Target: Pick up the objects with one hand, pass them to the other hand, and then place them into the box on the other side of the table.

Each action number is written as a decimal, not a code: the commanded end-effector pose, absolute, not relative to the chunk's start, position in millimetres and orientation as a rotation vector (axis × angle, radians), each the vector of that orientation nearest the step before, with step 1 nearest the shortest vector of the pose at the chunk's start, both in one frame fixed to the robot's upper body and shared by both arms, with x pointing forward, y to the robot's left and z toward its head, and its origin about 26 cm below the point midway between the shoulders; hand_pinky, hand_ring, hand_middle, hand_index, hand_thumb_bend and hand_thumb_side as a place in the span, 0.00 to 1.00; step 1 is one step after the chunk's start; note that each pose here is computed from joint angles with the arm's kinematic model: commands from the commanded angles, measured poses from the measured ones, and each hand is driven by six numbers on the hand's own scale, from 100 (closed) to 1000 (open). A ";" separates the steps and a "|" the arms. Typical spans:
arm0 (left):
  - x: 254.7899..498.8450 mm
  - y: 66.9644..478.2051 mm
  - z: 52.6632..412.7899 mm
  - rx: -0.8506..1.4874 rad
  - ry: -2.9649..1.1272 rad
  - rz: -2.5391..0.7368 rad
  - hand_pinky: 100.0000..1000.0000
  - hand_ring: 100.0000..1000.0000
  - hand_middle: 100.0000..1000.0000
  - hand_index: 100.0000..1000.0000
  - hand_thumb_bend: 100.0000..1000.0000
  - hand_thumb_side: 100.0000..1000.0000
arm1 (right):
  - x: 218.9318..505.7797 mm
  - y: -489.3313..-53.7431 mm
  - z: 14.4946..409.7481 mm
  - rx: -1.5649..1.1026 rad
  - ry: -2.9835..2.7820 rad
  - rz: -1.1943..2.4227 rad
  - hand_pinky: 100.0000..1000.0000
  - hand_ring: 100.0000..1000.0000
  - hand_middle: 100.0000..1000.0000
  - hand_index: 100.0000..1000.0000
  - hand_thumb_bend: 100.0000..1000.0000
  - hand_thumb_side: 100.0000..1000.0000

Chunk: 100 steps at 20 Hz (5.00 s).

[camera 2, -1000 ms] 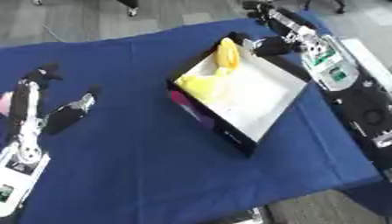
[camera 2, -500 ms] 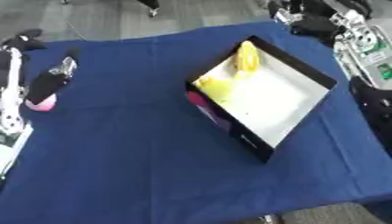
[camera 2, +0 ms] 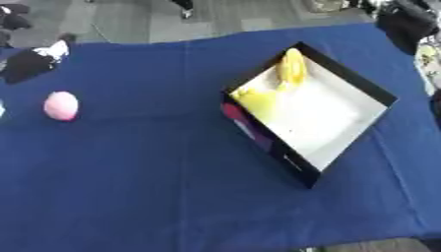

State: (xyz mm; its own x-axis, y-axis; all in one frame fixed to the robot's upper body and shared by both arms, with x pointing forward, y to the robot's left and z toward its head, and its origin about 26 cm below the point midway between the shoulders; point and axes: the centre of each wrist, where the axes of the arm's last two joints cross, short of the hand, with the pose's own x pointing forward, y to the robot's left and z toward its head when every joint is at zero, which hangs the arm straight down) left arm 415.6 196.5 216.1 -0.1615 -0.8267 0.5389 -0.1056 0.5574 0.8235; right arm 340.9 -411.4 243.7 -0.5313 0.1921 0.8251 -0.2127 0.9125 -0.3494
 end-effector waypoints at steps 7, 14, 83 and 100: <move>444.7 233.4 252.1 0.764 -1.455 -0.947 0.85 0.85 0.69 0.85 0.59 0.46 | 324.9 -437.0 265.8 -0.037 -2.083 0.499 1.00 1.00 1.00 1.00 0.00 0.51; 467.5 236.1 248.0 0.729 -1.202 -1.069 0.85 0.85 0.72 0.84 0.69 0.44 | 323.8 -441.9 262.4 -0.058 -2.066 0.482 1.00 1.00 1.00 1.00 0.00 0.52; 491.2 252.0 181.0 0.618 -0.648 -1.060 0.86 0.85 0.76 0.70 0.28 0.05 | 328.3 -439.8 232.9 -0.158 -1.970 0.541 1.00 1.00 1.00 1.00 0.00 0.54; 484.6 243.3 216.3 0.658 -0.765 -1.080 0.82 0.79 0.71 0.59 0.04 0.01 | 326.4 -442.4 231.7 -0.154 -1.967 0.541 1.00 1.00 1.00 1.00 0.00 0.52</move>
State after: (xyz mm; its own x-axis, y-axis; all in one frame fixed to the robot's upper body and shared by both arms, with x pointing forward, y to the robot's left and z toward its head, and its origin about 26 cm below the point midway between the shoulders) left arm 485.3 237.7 190.9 0.2072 -0.9570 0.2032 0.5218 0.2838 0.8045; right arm 329.0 -437.8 216.2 -0.4268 0.3143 0.8479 -0.1440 0.9021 -0.4069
